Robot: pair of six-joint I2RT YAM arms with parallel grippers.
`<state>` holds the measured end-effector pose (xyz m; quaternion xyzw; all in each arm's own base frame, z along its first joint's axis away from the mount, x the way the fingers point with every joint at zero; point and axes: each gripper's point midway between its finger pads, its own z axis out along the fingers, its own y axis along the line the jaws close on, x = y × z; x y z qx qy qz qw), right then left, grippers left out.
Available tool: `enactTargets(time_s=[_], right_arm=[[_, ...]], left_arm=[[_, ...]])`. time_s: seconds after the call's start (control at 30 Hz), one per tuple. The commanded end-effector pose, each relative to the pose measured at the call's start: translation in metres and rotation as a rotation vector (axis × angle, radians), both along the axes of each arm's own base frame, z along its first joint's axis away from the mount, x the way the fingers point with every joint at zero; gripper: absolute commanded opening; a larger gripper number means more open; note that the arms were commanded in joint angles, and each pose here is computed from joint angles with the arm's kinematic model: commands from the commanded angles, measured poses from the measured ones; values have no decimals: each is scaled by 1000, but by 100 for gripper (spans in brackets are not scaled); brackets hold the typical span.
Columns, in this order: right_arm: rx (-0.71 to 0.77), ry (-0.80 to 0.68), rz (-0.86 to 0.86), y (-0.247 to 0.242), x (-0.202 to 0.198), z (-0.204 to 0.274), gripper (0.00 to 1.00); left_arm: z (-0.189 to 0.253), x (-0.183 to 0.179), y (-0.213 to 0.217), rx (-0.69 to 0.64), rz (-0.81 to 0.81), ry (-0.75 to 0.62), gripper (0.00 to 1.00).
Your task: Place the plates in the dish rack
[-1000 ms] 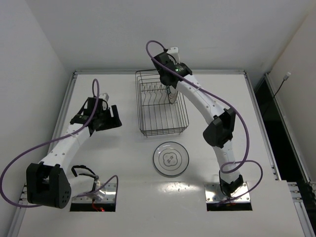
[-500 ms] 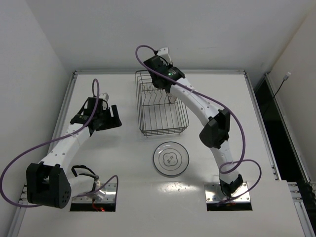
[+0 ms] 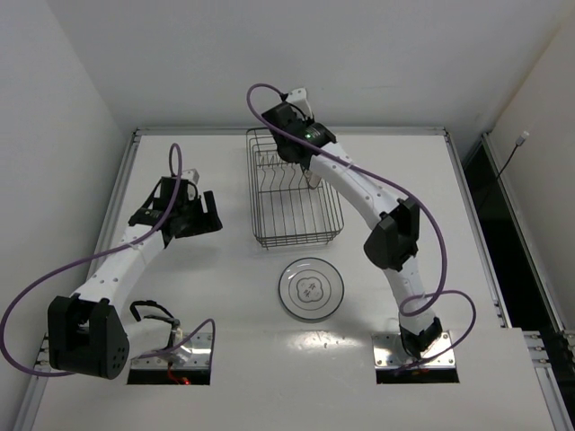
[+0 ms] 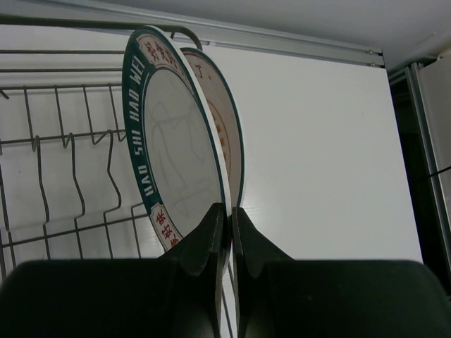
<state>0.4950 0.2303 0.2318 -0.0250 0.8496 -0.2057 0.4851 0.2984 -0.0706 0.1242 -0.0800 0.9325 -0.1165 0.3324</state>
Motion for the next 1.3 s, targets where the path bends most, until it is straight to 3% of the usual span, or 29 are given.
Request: enactTargets(time_s=[0.0, 0.57, 0.97, 1.07, 1.27], right_arm=[[82, -188, -39, -15, -4, 82, 0], [-26, -40, -39, -14, 2, 12, 0], [77, 98, 19, -5, 6, -38, 0], [123, 124, 45, -1, 5, -39, 5], [200, 112, 96, -1, -7, 0, 26]], left_arm=[[4, 5, -2, 7, -11, -27, 69], [4, 5, -2, 7, -11, -27, 69], [4, 5, -2, 7, -11, -27, 69], [4, 5, -2, 7, -11, -27, 69], [4, 5, -2, 7, -11, -27, 69]])
